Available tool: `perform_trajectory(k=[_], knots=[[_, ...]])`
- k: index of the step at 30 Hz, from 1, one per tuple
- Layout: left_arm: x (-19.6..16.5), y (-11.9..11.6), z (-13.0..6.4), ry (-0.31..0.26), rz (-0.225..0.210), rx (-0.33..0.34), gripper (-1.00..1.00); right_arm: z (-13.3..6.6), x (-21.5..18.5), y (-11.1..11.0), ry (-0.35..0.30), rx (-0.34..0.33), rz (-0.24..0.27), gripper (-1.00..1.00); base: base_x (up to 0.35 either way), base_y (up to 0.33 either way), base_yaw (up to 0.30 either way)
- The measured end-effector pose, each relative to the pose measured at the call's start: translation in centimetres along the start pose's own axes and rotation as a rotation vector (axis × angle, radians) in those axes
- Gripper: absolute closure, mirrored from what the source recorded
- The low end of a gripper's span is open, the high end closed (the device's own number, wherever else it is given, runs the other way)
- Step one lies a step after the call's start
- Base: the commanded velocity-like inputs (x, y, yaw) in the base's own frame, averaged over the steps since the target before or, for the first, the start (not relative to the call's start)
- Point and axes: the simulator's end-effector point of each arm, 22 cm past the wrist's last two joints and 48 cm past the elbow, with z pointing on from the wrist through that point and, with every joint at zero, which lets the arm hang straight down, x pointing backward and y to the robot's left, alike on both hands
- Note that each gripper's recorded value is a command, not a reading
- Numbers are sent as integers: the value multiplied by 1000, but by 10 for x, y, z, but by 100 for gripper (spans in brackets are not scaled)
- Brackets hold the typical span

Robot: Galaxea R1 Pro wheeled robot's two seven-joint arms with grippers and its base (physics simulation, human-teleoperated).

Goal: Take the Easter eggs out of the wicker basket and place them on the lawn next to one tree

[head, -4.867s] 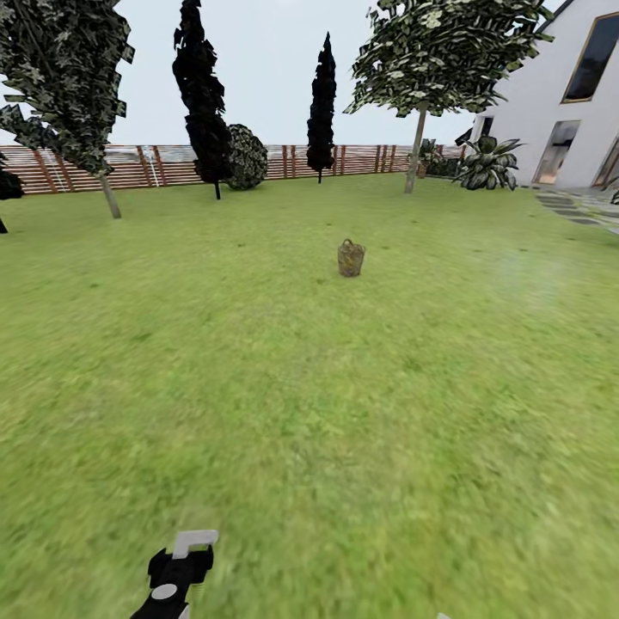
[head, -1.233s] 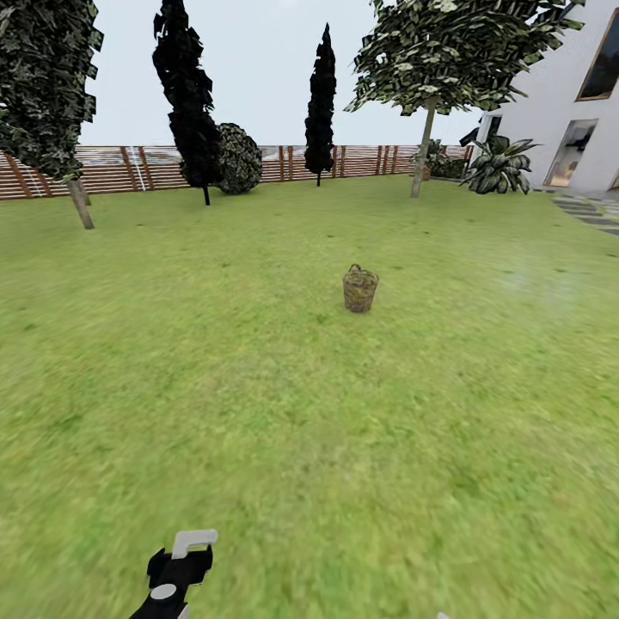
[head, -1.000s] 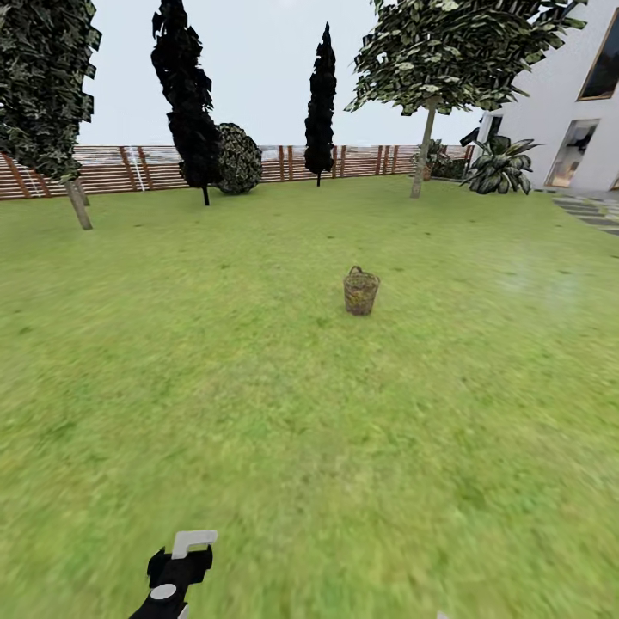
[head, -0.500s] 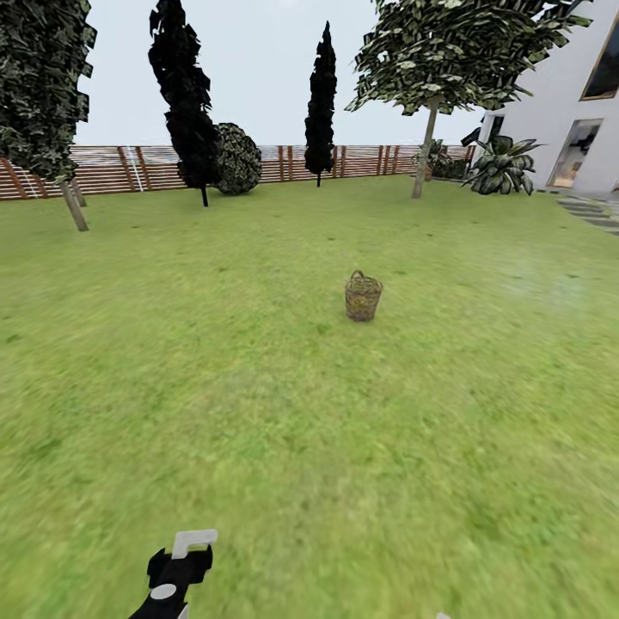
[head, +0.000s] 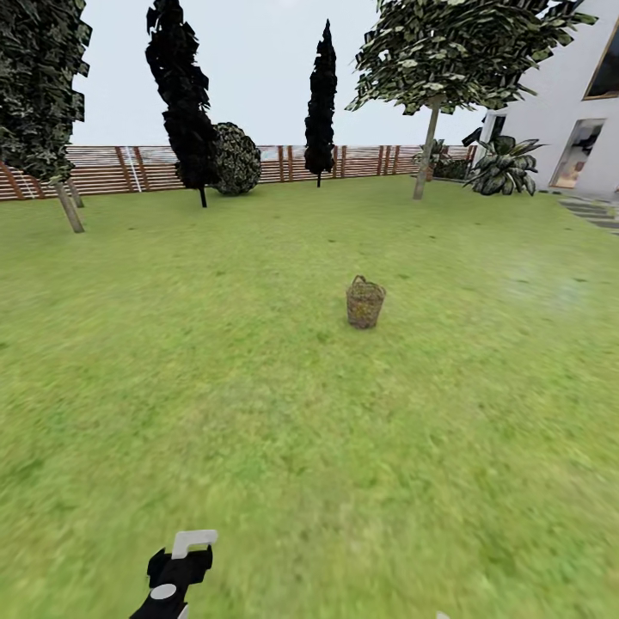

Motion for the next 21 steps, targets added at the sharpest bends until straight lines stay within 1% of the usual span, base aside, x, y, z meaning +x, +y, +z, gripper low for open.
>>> perform_trajectory(k=[7, 10, 15, 21], knots=[[0, 0, 0, 0, 0, 0, -100, 0, 0, 0, 1, 0, 1, -100, 330, 0, 0], [0, 0, 0, 0, -1, 0, -100, 0, 0, 0, 2, 0, 2, -100, 330, 0, -81], [-2, 1, 0, -3, -2, -1, -100, 0, -1, 0, -1, -1, 3, -100, 328, 61, -195], [-4, 2, -1, -7, -3, -2, -100, -1, -3, 1, -5, -3, 4, -100, 312, 124, -226]])
